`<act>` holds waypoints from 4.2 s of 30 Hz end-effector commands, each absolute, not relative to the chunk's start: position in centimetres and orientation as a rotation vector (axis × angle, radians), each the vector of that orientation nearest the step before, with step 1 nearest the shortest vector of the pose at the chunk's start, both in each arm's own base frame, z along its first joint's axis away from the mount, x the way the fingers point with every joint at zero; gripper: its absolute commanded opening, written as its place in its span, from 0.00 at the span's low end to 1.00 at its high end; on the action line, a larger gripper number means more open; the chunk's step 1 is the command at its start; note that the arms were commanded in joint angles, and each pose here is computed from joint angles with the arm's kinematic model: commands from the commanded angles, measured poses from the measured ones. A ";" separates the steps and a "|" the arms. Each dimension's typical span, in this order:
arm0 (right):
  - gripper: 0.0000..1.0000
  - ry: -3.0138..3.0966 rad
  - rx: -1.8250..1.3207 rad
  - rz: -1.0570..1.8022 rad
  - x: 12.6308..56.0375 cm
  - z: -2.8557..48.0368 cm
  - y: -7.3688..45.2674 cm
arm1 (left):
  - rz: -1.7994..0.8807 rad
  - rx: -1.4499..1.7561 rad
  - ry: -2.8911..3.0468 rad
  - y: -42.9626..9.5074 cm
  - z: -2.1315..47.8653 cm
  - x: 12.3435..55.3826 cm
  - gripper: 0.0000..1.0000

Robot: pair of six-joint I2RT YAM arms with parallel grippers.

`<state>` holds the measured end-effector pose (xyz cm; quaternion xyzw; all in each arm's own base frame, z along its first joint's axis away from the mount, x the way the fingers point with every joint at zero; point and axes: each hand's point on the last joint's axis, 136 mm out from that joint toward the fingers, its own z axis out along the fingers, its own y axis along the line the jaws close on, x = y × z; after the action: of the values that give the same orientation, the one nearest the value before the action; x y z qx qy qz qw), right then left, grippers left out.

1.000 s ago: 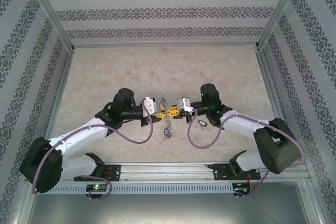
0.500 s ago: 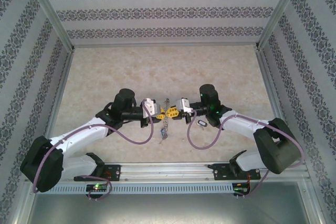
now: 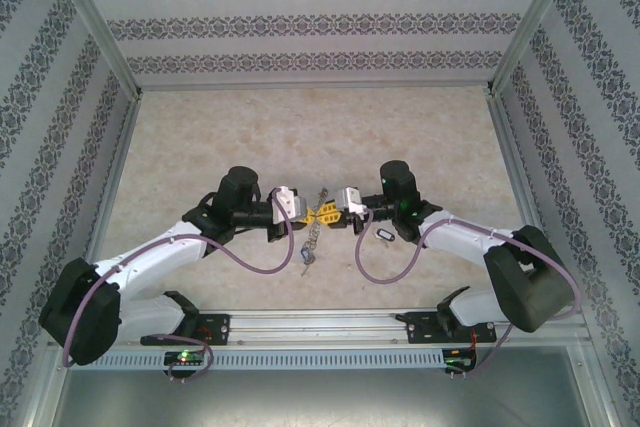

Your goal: Put the keys on the keyring

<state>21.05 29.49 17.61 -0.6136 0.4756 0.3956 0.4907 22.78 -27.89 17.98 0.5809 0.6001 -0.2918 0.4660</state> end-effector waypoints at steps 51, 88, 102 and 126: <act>0.31 1.365 -1.533 0.864 22.1 16.5 30.4 | -0.633 1.603 1.617 -27.9 18.0 23.7 0.00; 0.00 1.161 -1.430 1.035 20.7 19.2 30.3 | -0.696 1.420 1.521 -27.8 19.1 23.6 0.21; 0.00 1.159 -1.445 1.041 20.4 18.9 30.1 | -0.628 1.371 1.574 -27.0 18.4 24.7 0.23; 0.00 1.141 -1.457 1.041 20.2 19.0 29.9 | -0.643 1.359 1.643 -27.1 17.4 25.4 0.26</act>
<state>21.70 29.79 17.81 -0.5809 0.5131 0.4081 0.4825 24.19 -27.03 16.36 0.5555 0.6661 -0.2667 0.4203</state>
